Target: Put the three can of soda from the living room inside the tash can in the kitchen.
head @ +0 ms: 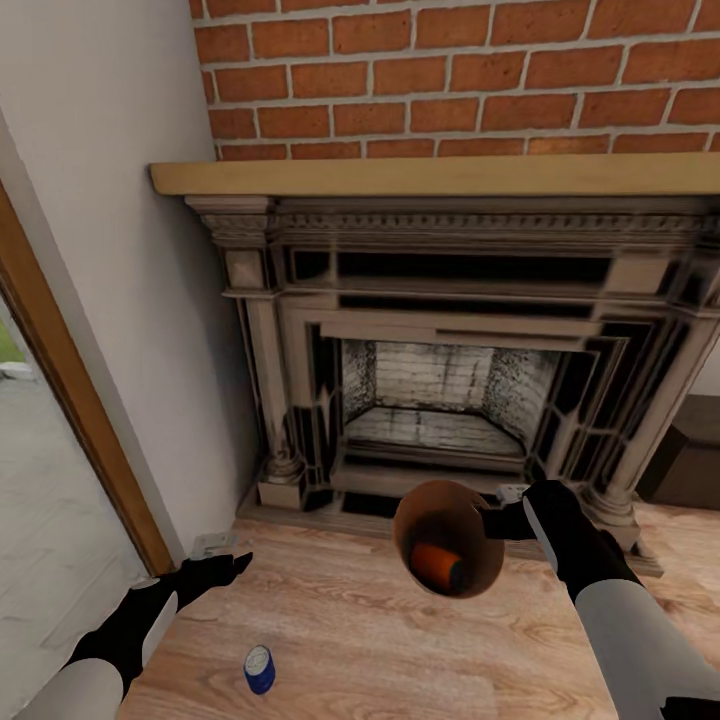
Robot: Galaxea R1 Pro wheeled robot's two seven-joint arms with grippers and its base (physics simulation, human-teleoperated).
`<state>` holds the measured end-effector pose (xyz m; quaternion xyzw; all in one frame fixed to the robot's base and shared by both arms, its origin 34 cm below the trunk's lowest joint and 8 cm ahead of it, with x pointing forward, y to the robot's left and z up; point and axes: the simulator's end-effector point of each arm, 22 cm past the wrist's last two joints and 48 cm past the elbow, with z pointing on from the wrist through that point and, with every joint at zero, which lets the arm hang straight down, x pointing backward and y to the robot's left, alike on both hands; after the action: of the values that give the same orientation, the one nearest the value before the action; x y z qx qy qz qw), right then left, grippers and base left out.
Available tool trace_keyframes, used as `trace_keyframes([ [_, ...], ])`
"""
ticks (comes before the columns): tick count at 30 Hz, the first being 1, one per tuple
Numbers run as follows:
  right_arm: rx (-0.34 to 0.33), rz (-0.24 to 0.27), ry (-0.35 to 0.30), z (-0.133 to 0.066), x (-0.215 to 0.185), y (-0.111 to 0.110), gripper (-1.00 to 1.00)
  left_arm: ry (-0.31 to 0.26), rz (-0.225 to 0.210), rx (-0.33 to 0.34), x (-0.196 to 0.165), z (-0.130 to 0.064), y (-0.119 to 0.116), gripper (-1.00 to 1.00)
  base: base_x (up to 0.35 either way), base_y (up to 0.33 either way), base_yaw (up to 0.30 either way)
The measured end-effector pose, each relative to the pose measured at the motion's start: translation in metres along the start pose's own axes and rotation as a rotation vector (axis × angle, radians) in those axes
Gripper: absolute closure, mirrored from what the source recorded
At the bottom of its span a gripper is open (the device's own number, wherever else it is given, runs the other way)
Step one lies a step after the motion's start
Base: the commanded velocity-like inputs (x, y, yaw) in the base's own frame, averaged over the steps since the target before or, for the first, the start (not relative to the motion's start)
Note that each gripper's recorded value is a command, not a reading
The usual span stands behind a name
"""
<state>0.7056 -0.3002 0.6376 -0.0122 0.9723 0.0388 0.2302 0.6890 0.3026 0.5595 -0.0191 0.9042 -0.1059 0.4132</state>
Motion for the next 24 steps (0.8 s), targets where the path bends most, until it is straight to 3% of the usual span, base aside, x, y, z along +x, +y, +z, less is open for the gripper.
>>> trace_keyframes([
  [12, -0.003, 0.001, 0.000, 0.0001, 0.0000, 0.0006, 1.00, -0.001, 0.000, 0.000, -0.0003, 0.0000, -0.0002, -1.00, 0.304, -0.005, 0.002],
  [24, -0.006, 0.004, 0.000, 0.0065, 0.0047, 0.0000, 1.00, -0.001, -0.003, 0.002, 0.0060, 0.0042, 0.0012, -1.00, 0.038, 0.000, 0.000],
])
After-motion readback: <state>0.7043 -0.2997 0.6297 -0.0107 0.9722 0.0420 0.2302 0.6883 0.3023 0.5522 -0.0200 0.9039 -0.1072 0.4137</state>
